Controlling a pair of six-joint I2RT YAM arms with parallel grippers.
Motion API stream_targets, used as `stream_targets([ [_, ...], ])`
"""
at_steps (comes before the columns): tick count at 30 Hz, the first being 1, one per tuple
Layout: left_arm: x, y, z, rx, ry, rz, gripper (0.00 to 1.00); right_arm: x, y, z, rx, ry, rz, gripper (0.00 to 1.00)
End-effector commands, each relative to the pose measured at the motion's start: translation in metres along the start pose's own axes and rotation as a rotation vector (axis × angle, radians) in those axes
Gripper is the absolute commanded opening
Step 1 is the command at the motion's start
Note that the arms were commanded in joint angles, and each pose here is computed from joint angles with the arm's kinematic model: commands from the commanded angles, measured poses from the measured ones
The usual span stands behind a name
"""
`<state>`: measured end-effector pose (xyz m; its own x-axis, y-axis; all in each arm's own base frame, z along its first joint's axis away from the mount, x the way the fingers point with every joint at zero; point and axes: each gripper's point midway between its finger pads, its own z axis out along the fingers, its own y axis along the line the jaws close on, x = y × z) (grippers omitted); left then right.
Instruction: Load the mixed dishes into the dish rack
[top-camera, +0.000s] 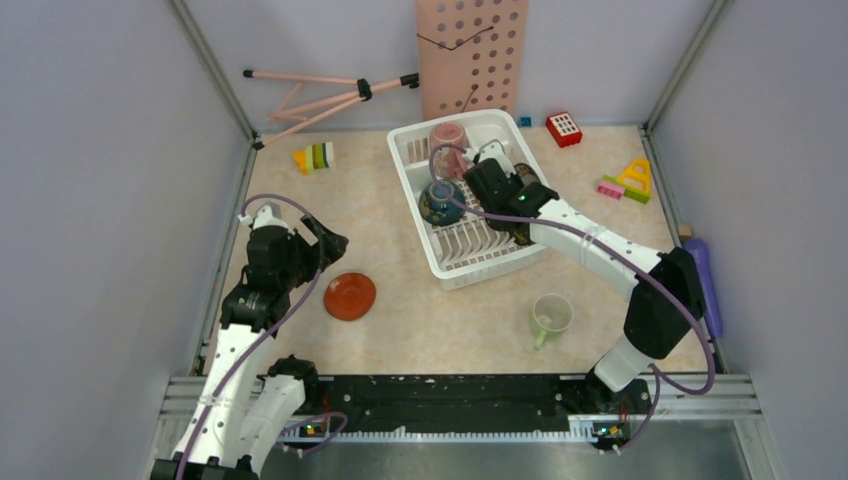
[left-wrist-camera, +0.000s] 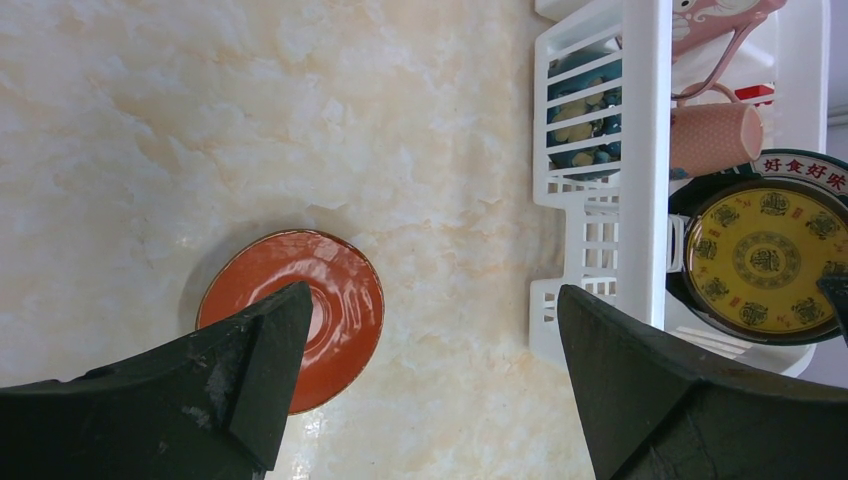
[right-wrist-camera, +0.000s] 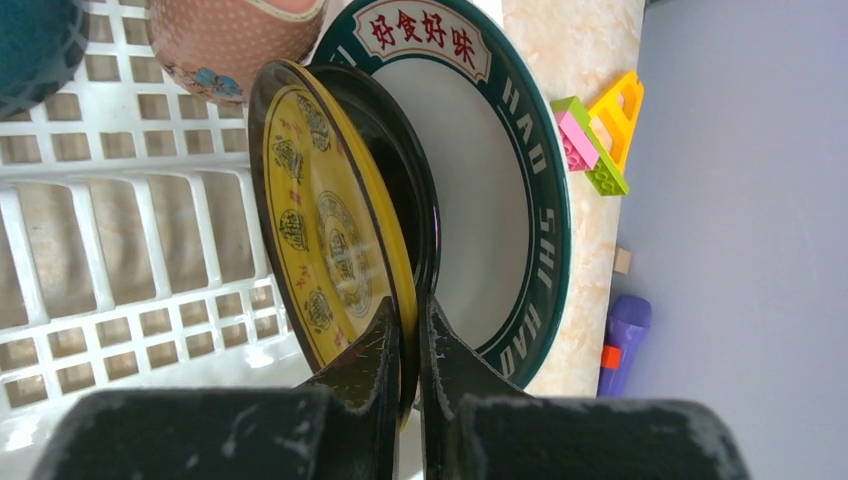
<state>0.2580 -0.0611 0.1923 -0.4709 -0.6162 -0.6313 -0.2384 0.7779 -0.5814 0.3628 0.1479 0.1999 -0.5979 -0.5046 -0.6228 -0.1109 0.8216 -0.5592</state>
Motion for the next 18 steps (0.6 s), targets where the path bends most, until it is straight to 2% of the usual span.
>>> stream_targets([
  [1, -0.005, -0.006, 0.001, 0.028, -0.020, -0.001, 0.97, 0.000, 0.001, 0.009, -0.008, 0.004, 0.026, 0.00],
  [14, -0.003, -0.004, 0.003, 0.021, -0.014, -0.008, 0.97, 0.015, 0.024, 0.023, -0.104, 0.063, 0.024, 0.00],
  [16, -0.003, -0.004, 0.003, 0.018, -0.014, -0.007, 0.97, 0.014, 0.021, 0.022, -0.094, 0.066, 0.024, 0.24],
  [18, -0.003, -0.004, 0.003, 0.017, -0.015, -0.008, 0.97, 0.012, 0.017, 0.020, -0.082, 0.063, 0.030, 0.41],
])
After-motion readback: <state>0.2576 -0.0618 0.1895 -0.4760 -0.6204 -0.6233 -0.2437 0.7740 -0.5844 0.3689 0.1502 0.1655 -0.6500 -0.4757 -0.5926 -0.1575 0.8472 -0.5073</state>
